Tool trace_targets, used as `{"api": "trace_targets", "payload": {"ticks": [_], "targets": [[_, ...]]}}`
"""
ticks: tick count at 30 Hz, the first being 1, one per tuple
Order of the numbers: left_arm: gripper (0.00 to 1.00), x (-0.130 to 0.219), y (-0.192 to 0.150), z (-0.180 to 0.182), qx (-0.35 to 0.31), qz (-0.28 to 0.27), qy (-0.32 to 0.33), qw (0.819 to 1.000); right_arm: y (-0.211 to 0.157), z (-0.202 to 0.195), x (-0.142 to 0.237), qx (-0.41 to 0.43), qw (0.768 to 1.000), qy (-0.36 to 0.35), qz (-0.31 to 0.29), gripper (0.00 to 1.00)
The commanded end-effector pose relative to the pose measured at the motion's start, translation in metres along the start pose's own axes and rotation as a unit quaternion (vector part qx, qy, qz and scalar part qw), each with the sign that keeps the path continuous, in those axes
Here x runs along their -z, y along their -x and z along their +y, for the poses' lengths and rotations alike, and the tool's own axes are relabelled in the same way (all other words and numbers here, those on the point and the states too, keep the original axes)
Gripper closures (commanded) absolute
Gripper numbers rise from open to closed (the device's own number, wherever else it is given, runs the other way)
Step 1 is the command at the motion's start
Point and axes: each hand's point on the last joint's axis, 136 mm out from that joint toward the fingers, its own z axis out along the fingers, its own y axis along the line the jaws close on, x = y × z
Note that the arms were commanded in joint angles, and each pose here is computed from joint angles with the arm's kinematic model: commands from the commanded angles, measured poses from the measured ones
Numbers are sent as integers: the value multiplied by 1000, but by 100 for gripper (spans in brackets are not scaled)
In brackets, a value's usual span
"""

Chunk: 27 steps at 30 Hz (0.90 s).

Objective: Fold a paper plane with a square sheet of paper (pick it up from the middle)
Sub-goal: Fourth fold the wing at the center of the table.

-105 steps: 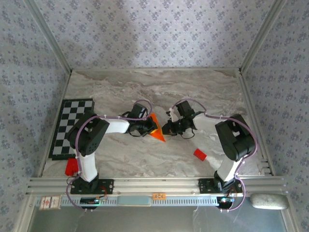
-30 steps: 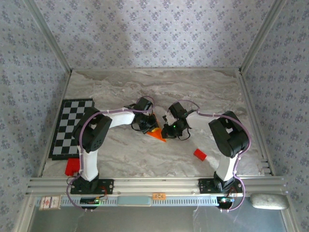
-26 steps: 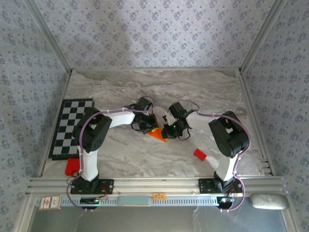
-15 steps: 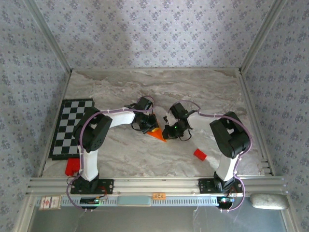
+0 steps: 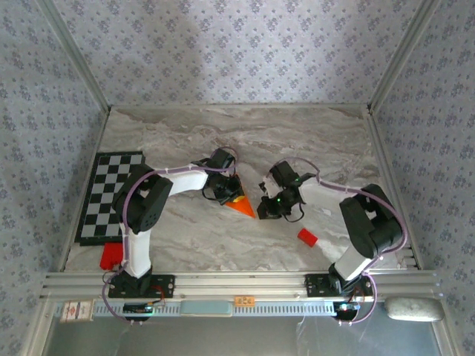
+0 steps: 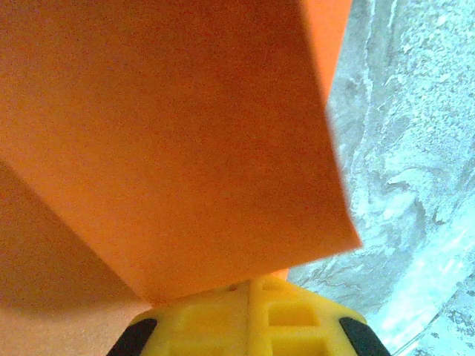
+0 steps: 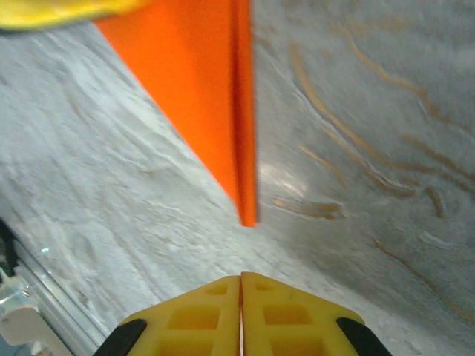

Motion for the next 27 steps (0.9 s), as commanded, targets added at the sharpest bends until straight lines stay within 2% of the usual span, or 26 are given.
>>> {"api": "trace_targets", "payload": {"ticks": [1, 9, 16, 22, 27], "targets": [[96, -27, -21, 110, 47, 16, 188, 981, 26, 17, 5, 12, 999, 17, -38, 90], [96, -25, -21, 94, 49, 20, 155, 987, 52, 22, -18, 2, 998, 29, -55, 93], [96, -21, -18, 71, 32, 16, 113, 993, 47, 4, -39, -9, 999, 6, -32, 94], [92, 0, -8, 20, -38, -2, 46, 998, 26, -28, -46, -14, 998, -58, -2, 95], [86, 31, 2, -17, -107, -39, -11, 993, 18, -39, -45, -22, 997, -77, 10, 97]]}}
